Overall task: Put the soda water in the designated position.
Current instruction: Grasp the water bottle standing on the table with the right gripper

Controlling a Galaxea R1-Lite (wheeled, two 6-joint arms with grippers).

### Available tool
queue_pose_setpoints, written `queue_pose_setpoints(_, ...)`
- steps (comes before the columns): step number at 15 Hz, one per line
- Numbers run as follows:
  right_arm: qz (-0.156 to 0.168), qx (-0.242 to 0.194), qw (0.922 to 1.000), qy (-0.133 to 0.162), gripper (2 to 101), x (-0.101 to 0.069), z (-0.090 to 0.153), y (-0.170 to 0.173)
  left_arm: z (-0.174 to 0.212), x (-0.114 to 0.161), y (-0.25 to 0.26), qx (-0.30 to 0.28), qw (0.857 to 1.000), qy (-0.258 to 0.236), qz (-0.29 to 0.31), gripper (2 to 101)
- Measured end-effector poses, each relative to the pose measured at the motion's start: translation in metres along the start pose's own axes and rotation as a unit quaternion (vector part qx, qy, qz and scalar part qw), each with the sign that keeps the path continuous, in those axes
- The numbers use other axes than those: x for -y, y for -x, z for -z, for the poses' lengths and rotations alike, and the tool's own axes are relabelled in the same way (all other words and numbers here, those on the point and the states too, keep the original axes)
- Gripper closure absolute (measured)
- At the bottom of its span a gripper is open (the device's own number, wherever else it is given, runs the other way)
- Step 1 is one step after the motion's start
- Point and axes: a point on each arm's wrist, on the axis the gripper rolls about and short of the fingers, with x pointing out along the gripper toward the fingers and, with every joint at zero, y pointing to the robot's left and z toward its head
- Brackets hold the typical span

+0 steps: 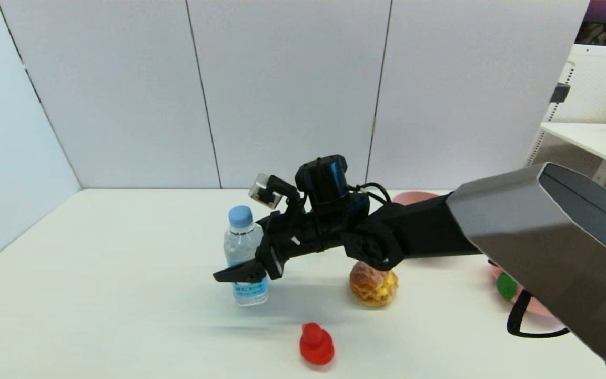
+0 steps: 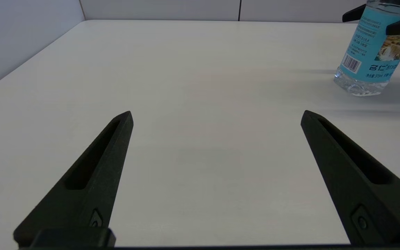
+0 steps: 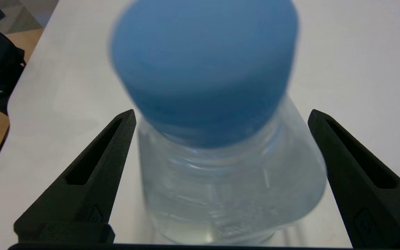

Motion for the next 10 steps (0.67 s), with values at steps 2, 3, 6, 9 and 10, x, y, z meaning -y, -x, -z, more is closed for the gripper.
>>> queue_pose_setpoints(2, 0.0, 0.0, 1.0, 0.0, 5.9, 0.0012, 0.0013, -0.0012, 0.0, 0.0, 0.0, 0.0, 1.0, 0.0, 0.0, 5.4)
queue_pose_setpoints(3, 0.0, 0.001, 1.0, 0.0, 17.2, 0.0017, 0.0014, -0.0017, 0.0, 0.0, 0.0, 0.0, 1.0, 0.0, 0.0, 5.4)
queue_pose_setpoints(6, 0.0, 0.002, 1.0, -0.001, 42.5, 0.0023, 0.002, -0.0025, 0.0, 0.0, 0.0, 0.0, 1.0, 0.0, 0.0, 5.4)
queue_pose_setpoints(9, 0.001, 0.003, 1.0, -0.002, 54.1, 0.0027, 0.0023, -0.0029, 0.0, 0.0, 0.0, 0.0, 1.0, 0.0, 0.0, 5.4)
queue_pose_setpoints(10, 0.001, 0.002, 1.0, -0.003, 54.7, 0.0029, 0.0025, -0.0027, 0.0, 0.0, 0.0, 0.0, 1.0, 0.0, 0.0, 5.4)
